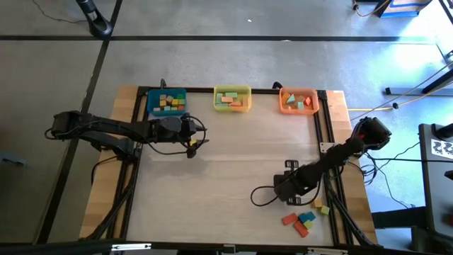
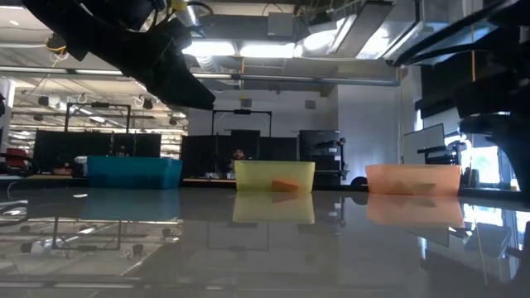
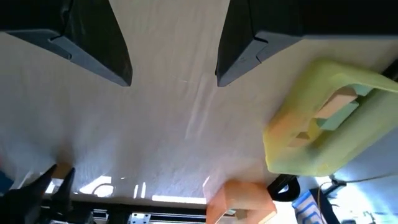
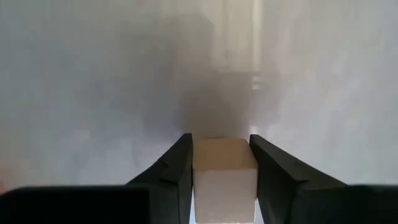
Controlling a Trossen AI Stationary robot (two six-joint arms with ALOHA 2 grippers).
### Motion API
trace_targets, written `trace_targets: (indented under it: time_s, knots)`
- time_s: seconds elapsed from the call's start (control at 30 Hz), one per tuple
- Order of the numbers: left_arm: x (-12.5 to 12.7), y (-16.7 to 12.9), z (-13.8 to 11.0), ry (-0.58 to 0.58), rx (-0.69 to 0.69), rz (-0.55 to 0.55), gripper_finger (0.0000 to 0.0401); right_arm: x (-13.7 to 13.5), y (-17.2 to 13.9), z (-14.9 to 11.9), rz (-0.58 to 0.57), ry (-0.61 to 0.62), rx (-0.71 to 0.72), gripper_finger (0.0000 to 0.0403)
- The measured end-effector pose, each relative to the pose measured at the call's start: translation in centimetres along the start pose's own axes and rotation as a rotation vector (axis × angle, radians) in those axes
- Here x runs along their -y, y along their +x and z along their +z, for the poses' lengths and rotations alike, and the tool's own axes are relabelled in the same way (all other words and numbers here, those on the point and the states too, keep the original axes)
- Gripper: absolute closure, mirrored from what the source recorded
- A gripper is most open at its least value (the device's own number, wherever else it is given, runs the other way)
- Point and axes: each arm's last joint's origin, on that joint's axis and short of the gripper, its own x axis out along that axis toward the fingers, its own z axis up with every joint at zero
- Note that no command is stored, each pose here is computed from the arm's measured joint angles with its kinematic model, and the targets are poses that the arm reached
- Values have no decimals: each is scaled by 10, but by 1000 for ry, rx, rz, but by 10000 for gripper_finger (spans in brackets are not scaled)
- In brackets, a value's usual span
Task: Sort blocks by size
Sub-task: Put the brown square block into the blue bin
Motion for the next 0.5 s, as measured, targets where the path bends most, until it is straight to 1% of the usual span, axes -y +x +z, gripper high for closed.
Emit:
trace_targets:
  time_s: [0.13, 0.23, 0.37, 0.43, 0.5]
  knots:
    - [2, -2, 6, 20, 56, -7, 180, 10, -4, 4, -17, -4, 10, 280]
    - [6, -4, 14, 63, 114, -22, 180, 19, -20, 16, -9, -4, 87, 280]
    - [12, -7, 24, 169, 177, -37, 180, 44, -44, 34, -75, -7, 248, 280]
    - [13, -7, 26, 235, 188, -27, 180, 62, -53, 45, -83, 10, 356, 280]
    - [14, -8, 28, 274, 207, -9, 180, 79, -61, 58, -78, 48, 465, 280]
